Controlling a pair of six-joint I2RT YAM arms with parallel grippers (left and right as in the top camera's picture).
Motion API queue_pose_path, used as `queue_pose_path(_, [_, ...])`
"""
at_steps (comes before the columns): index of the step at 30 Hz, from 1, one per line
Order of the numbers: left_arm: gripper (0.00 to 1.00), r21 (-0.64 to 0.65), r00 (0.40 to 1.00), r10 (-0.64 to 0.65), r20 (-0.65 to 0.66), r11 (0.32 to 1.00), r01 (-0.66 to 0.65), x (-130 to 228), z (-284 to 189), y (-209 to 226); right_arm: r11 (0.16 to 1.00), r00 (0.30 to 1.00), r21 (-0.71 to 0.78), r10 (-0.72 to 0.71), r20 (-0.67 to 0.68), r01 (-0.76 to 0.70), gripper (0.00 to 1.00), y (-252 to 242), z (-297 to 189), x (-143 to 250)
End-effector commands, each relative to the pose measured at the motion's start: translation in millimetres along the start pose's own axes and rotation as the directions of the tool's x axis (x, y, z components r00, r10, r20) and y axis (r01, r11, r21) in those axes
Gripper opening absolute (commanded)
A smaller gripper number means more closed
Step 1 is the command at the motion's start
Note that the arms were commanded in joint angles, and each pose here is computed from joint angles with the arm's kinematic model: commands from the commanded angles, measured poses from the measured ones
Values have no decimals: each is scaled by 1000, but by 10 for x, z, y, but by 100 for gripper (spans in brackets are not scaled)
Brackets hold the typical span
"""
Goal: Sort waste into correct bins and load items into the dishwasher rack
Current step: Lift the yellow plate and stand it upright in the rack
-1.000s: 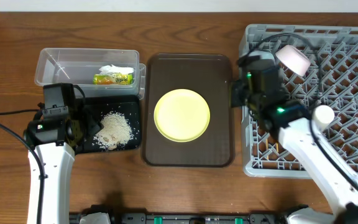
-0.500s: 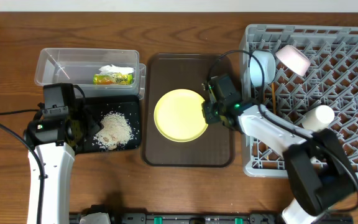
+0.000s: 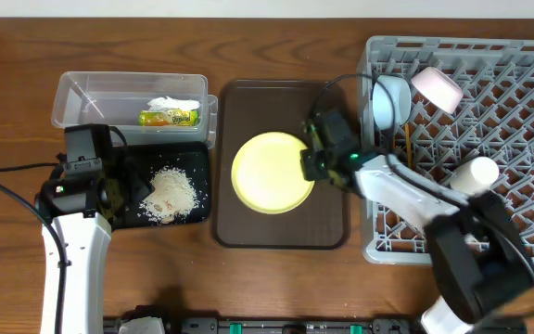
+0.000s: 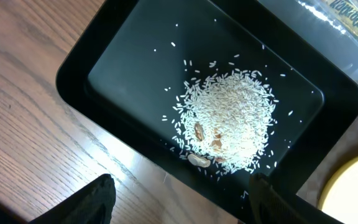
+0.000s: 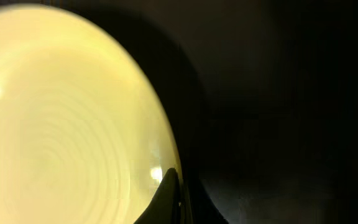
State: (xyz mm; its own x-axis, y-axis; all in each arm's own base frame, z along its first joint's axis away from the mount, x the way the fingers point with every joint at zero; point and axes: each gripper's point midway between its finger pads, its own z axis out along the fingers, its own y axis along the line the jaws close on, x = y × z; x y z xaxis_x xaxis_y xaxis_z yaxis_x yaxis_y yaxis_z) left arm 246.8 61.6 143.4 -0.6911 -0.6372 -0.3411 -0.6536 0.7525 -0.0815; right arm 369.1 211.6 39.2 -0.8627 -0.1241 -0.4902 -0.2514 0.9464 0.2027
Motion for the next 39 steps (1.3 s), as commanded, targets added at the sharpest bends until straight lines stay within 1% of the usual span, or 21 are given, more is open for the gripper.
queue_pose_path(1, [71,-1,1000,-8,4,1000,8,-31,-13,1,999,980,19,26,199,-30,1,-184,-605,-548])
queue_pose_path(3, [71,-2,1000,-8,3,1000,8,-30,-13,1,999,960,44,4,279,-17,1,-306,-951,-723])
queue_pose_path(6, [71,-2,1000,-8,3,1000,8,-30,-13,1,992,935,124,-31,353,-14,1,-564,-1428,-828])
queue_pose_path(9, [71,-1,1000,-8,4,1000,8,-31,-13,1,970,919,240,-61,388,-37,1,-886,-1849,-801])
queue_pose_path(12, [71,-1,1000,-8,4,1000,8,-31,-13,1,922,909,383,-104,403,-64,1,-1234,-2235,-727])
queue_pose_path(14, [71,-1,1000,-8,4,1000,8,-32,-13,0,859,907,505,-144,396,-84,1,-1502,-2501,-664])
queue_pose_path(15, [72,-1,1000,-8,4,1000,8,-33,-13,0,814,908,573,-165,385,-95,1,-1648,-2638,-627])
queue_pose_path(18, [71,-1,1000,-8,4,1000,8,-32,-13,0,692,921,714,-199,335,-110,1,-1941,-2895,-540])
queue_pose_path(20, [71,-1,1000,-8,4,1000,8,-32,-13,0,601,932,789,-195,304,-132,1,-2103,-3037,-477])
queue_pose_path(22, [71,0,1000,-8,3,1000,8,-31,-13,-2,543,943,830,-194,269,-125,1,-2182,-3087,-438])
queue_pose_path(24, [71,11,1000,-8,-3,1000,8,-20,-13,-20,526,952,845,-194,235,-101,1,-2215,-3051,-420])
queue_pose_path(30, [71,23,1000,-8,-6,1000,8,-17,-14,-43,535,982,845,-163,97,5,1,-2256,-2701,-296])
queue_pose_path(33, [72,23,1000,-8,-6,1000,8,-18,-13,-42,547,987,837,-151,63,31,1,-2245,-2523,-281])
queue_pose_path(36, [72,22,1000,-8,-6,1000,8,-17,-13,-42,569,989,822,-128,81,6,1,-2199,-2392,-284])
queue_pose_path(38, [72,22,1000,-8,-6,1000,8,-17,-13,-42,620,987,785,-120,105,-8,2,-2102,-2277,-304])
queue_pose_path(39, [72,23,1000,-8,-6,1000,8,-19,-14,-43,658,986,753,-124,114,-4,10,-2026,-2208,-319])
